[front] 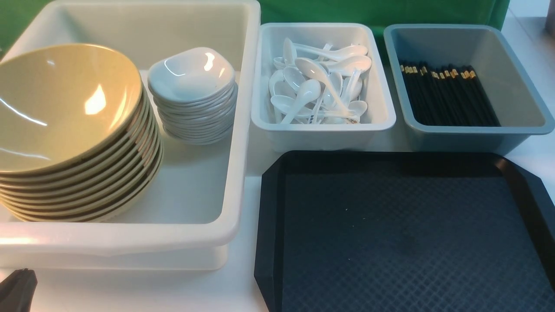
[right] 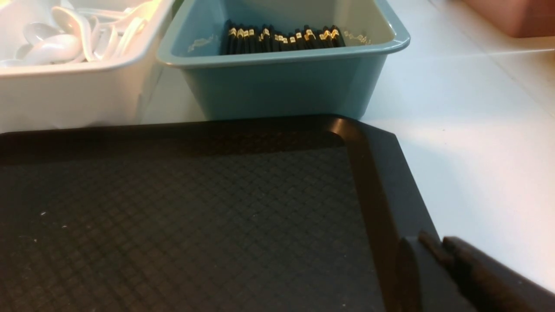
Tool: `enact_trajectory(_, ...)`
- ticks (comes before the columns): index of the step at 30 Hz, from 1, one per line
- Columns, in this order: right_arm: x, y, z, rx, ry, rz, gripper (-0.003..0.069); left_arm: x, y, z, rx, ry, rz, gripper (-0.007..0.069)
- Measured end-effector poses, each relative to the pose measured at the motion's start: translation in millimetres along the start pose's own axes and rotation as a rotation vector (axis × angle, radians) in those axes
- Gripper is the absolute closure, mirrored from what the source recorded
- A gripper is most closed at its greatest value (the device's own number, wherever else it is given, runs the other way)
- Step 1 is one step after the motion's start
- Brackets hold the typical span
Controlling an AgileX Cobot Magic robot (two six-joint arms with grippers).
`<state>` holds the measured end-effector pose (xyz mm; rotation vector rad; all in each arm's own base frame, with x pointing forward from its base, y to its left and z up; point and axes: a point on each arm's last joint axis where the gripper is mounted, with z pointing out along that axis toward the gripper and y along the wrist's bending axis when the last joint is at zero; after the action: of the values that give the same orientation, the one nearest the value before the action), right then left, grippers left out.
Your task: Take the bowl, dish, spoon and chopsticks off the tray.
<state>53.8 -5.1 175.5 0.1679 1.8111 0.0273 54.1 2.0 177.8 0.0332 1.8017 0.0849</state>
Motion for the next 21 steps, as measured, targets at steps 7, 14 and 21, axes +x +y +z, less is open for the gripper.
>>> enact_trajectory(7, 0.0, 0.0, 0.0, 0.0, 0.0, 0.0, 0.0561, 0.0, 0.0, 0.0, 0.0, 0.0, -0.001, 0.0636)
enact_trajectory(14, 0.0, 0.0, 0.0, 0.0, 0.0, 0.0, 0.0555, 0.0, 0.0, 0.0, 0.0, 0.0, 0.0, 0.0636)
enact_trajectory(21, 0.0, 0.0, 0.0, 0.0, 0.0, 0.0, 0.0547, 0.0, 0.0, 0.0, 0.0, 0.0, 0.0, 0.0636)
